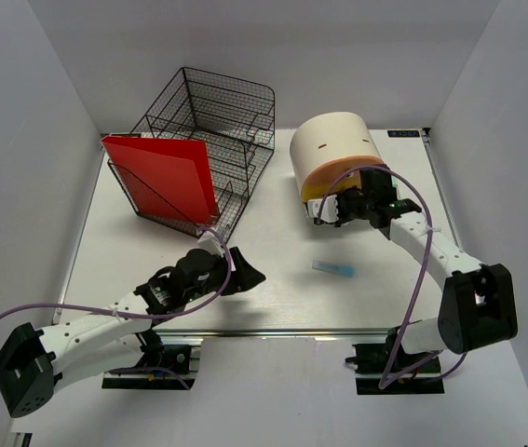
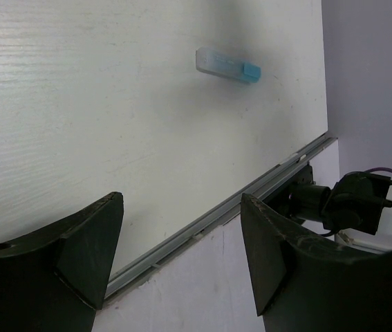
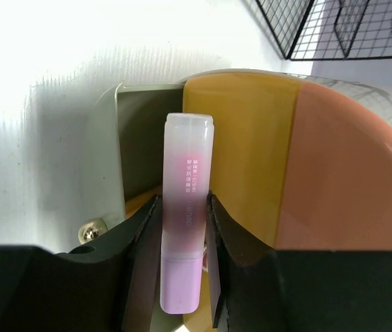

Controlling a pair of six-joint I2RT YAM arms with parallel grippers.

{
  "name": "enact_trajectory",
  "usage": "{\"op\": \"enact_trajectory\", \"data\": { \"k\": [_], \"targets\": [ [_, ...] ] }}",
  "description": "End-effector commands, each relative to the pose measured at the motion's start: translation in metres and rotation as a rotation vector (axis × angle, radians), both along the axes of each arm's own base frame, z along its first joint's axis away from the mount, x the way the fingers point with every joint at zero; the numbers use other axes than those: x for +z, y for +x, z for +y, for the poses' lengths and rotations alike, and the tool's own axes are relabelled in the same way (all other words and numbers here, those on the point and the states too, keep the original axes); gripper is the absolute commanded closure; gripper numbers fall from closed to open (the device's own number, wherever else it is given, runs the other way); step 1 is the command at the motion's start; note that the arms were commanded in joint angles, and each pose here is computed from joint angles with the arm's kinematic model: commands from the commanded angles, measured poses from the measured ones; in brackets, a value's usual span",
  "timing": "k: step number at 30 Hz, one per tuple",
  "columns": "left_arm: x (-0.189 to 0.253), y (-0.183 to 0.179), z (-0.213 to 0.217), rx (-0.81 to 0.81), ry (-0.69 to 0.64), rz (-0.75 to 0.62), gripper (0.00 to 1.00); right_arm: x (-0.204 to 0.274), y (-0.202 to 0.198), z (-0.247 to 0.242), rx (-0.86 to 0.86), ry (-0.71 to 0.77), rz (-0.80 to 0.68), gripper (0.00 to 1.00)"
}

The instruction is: Organize the desk

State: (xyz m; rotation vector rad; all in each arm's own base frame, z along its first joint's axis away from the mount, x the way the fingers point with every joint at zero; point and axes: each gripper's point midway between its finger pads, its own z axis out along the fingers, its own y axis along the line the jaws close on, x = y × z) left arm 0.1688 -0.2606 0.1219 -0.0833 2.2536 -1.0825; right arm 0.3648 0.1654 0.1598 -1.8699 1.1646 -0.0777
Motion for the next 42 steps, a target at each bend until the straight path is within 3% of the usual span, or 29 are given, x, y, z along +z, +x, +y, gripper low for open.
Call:
{"op": "enact_trajectory", "data": {
  "k": [1, 5, 8, 10, 11, 12, 18, 27, 29, 30, 31, 32, 34, 37, 38, 40, 41, 42],
  "targets": [
    [0.016, 0.0, -0.005, -0.008, -0.045, -0.021, 0.22, 0.007, 0.016, 0.002, -0.053, -0.001, -0.053, 1.0],
    [0.016, -0.006, -0.006, -0.036, -0.053, -0.008, 0.22, 0.0, 0.019, 0.0, -0.068, -0.027, -0.052, 1.0],
    [0.016, -0.006, -0.007, -0.036, -0.058, -0.006, 0.22, -0.002, 0.022, -0.001, -0.079, -0.041, -0.059, 0.92],
    [0.016, -0.007, -0.006, -0.037, -0.061, -0.003, 0.22, -0.005, 0.025, -0.004, -0.094, -0.054, -0.059, 0.84],
    [0.015, -0.007, -0.006, -0.036, -0.063, -0.001, 0.22, -0.006, 0.024, -0.003, -0.092, -0.057, -0.054, 0.7],
    [0.016, -0.007, -0.006, -0.036, -0.066, -0.004, 0.22, -0.006, 0.025, -0.004, -0.095, -0.062, -0.051, 0.65],
    [0.015, -0.008, -0.01, -0.049, -0.074, 0.009, 0.22, -0.008, 0.022, -0.004, -0.091, -0.059, -0.046, 0.56],
    [0.015, -0.005, -0.022, -0.066, -0.083, 0.029, 0.23, -0.006, 0.025, -0.004, -0.102, -0.051, -0.049, 0.54],
    [0.013, -0.003, -0.03, -0.08, -0.061, 0.042, 0.25, 0.005, 0.02, 0.0, -0.097, -0.005, -0.047, 0.62],
    [0.011, -0.002, -0.034, -0.115, -0.031, 0.02, 0.32, 0.018, 0.019, 0.005, -0.124, 0.069, -0.01, 0.68],
    [0.01, 0.0, -0.038, -0.137, -0.003, 0.014, 0.35, 0.035, 0.016, 0.005, -0.148, 0.127, 0.0, 0.85],
    [0.01, 0.004, -0.05, -0.176, 0.043, 0.023, 0.38, 0.042, 0.004, 0.012, -0.132, 0.189, 0.07, 0.92],
    [0.02, 0.014, -0.066, -0.262, 0.126, -0.061, 0.54, 0.072, -0.011, 0.016, -0.159, 0.351, 0.197, 1.0],
    [-0.011, 0.023, -0.079, -0.393, 0.339, -0.103, 0.74, 0.087, -0.031, 0.011, -0.281, 0.521, 0.443, 1.0],
    [0.003, 0.03, -0.094, -0.437, 0.352, -0.164, 0.76, 0.088, -0.031, 0.008, -0.351, 0.572, 0.503, 1.0],
    [-0.014, 0.029, -0.106, -0.567, 0.461, -0.243, 0.73, 0.09, -0.03, -0.007, -0.506, 0.685, 0.658, 1.0],
    [-0.005, 0.035, -0.116, -0.587, 0.478, -0.302, 0.7, 0.087, -0.033, -0.012, -0.554, 0.715, 0.72, 0.89],
    [-0.015, 0.041, -0.116, -0.634, 0.553, -0.363, 0.67, 0.085, -0.029, -0.026, -0.627, 0.76, 0.754, 0.68]
  ]
}}
